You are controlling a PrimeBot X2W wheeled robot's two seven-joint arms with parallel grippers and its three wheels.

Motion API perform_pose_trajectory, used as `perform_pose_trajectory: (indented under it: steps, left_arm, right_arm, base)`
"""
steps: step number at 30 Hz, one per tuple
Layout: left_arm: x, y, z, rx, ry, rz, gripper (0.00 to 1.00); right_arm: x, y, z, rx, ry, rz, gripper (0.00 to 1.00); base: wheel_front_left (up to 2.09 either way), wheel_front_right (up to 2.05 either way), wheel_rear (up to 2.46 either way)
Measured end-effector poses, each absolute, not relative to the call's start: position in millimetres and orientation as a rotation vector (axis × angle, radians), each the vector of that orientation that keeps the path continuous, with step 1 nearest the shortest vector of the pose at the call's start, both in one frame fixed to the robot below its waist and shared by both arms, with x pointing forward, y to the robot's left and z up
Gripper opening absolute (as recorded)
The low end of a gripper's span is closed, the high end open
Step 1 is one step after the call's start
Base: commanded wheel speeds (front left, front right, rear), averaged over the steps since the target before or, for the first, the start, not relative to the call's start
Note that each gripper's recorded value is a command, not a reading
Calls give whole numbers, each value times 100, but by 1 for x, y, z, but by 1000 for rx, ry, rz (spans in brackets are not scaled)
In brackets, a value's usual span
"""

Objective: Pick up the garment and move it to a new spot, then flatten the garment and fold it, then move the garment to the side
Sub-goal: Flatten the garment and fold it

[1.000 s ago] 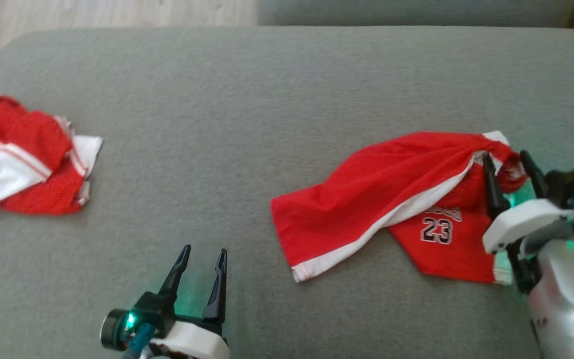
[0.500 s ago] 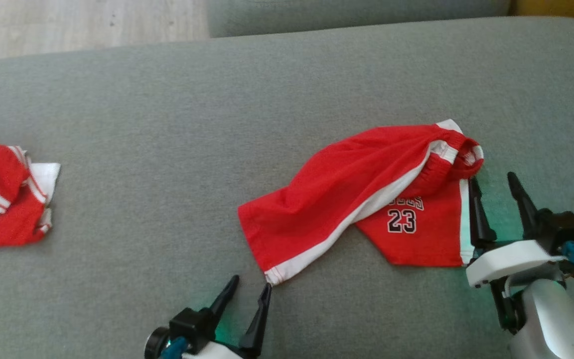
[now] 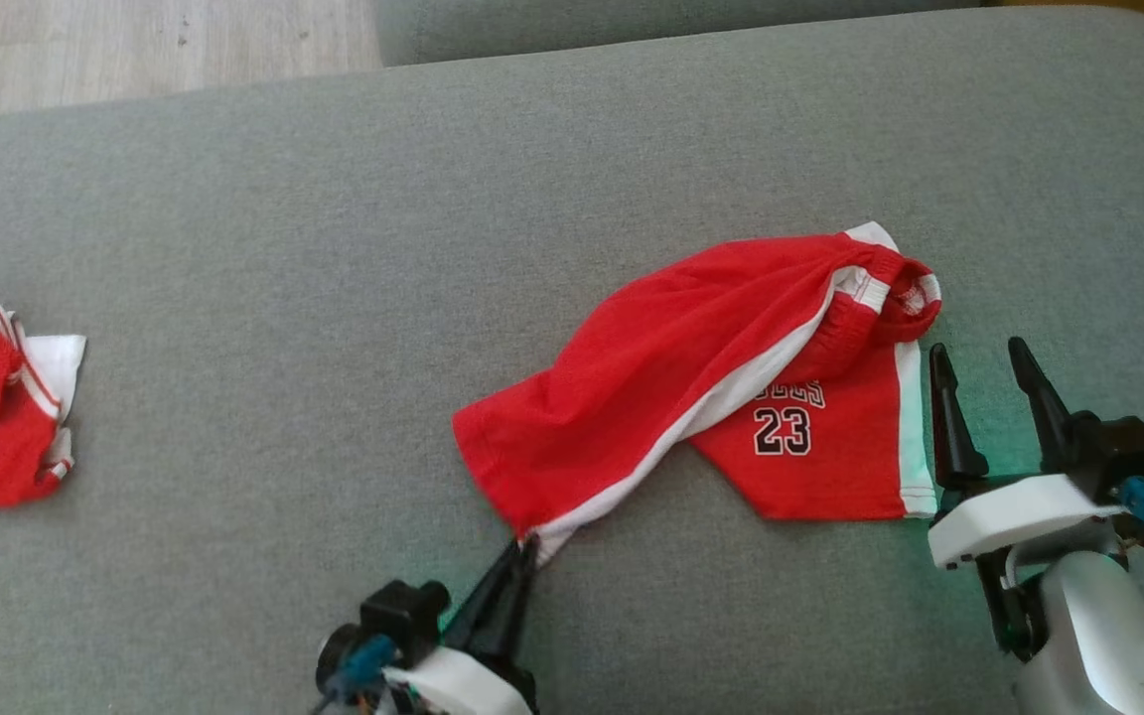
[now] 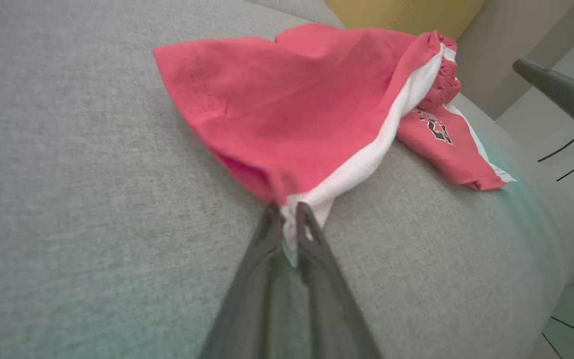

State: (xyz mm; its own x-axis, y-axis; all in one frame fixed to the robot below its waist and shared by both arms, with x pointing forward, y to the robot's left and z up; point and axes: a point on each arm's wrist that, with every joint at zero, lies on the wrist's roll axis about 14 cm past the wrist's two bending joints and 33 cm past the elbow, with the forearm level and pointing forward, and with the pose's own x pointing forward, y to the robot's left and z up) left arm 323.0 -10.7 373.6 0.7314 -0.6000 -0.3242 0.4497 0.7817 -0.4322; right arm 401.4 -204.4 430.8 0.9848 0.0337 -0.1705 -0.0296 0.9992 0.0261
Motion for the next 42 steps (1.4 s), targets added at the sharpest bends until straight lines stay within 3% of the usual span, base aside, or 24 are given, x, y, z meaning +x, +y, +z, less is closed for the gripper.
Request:
perform_pose_trajectory:
  steps: [12, 14, 15, 16, 23, 27, 33, 42]
  left_arm:
    - [393, 79, 415, -300, 249, -320, 0]
    - [400, 91, 415, -263, 243, -301, 45]
    - [403, 97, 415, -250, 241, -288, 81]
    - [406, 100, 415, -239, 237, -280, 100]
    - [411, 130, 424, -131, 192, -189, 100]
    - [386, 136, 417, -101, 209, -154, 100]
    - [343, 140, 398, -104, 276, -131, 100]
    - [341, 136, 411, -101, 236, -143, 100]
  right_arm:
    - [406, -189, 430, 55, 171, 65, 100]
    - [405, -185, 429, 65, 173, 75, 100]
    - [405, -182, 429, 72, 173, 78, 100]
    - [405, -180, 430, 80, 172, 80, 100]
    - [409, -170, 447, 98, 117, 99, 100]
    - [404, -164, 457, 101, 84, 117, 100]
    - [379, -141, 432, 127, 167, 177, 100]
    - [367, -114, 410, 173, 250, 251, 100]
  base:
    - [0, 0, 0]
    - [0, 0, 0]
    - [0, 0, 0]
    - [0, 0, 0]
    - [0, 0, 0]
    - [0, 0, 0]
    - [0, 0, 0]
    - [0, 0, 0]
